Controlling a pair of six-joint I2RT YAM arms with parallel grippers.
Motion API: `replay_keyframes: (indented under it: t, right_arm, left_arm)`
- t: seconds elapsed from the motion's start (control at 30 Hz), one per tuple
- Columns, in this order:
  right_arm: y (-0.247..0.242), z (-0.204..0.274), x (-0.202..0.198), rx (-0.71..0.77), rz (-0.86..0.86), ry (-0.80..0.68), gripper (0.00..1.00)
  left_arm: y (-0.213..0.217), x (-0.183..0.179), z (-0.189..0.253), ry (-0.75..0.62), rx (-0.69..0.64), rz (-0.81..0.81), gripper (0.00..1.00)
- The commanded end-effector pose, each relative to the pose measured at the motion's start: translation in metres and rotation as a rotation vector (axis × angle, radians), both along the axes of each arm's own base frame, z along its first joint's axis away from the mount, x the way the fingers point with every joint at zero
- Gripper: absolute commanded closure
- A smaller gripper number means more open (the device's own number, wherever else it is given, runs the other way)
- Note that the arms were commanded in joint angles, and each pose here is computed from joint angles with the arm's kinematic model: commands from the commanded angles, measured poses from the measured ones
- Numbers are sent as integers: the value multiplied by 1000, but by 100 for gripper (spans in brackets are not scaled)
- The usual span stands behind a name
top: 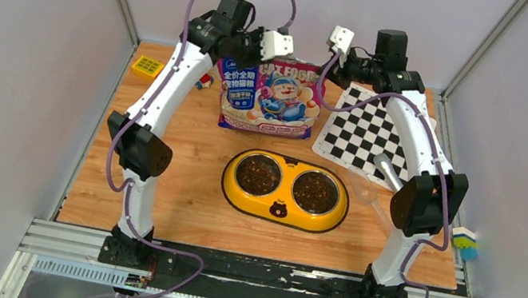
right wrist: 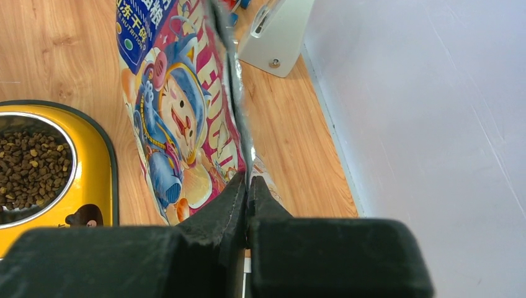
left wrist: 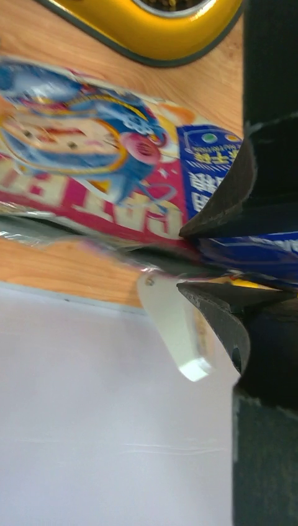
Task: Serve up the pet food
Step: Close the pet food bag at the center of the board.
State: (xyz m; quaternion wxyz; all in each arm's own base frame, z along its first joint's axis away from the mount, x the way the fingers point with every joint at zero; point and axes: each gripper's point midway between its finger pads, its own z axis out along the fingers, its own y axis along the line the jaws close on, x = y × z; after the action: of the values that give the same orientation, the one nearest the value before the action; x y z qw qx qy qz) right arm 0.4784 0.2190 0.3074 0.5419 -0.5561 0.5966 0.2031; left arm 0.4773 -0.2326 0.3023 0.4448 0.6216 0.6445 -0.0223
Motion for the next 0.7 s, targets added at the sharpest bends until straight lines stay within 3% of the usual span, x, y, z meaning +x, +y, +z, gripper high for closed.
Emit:
replay_keyframes:
  t: [0.0,0.03,0.1,0.13,0.2,0.3,0.43,0.5,0.57,0.67]
  right_arm:
    - [-15,49,-7,30,-34,-114,100]
    - [-16,50,-7,30,-34,-116,100]
    - [-16,51,-6,30,-37,-119,100]
    - [-17,52,-6,30,-39,-121,100]
    - [-17,52,-6,30,-41,-123,100]
    - [-17,53,-6,29,-41,-126,100]
    - [-19,54,-6,27,-45,-131,100]
    - [-19,53,-5,25,-47,-132,100]
    - [-19,53,-5,23,-47,-134,100]
    - [-19,54,-6,24,-43,-137,100]
  left_arm:
    - [56,0,36,-85,55,130,59]
    - [60,1,37,-87,62,136,59]
    - [67,1,37,-88,70,147,71]
    - [70,0,37,-85,72,151,84]
    - [77,0,36,-79,82,165,99]
    - [86,-1,34,-72,85,177,100]
    - [98,-2,37,-82,92,189,63]
    - [104,-4,38,-87,104,192,52]
    - [112,-6,39,-91,114,197,44]
    - [125,-8,39,-84,132,206,41]
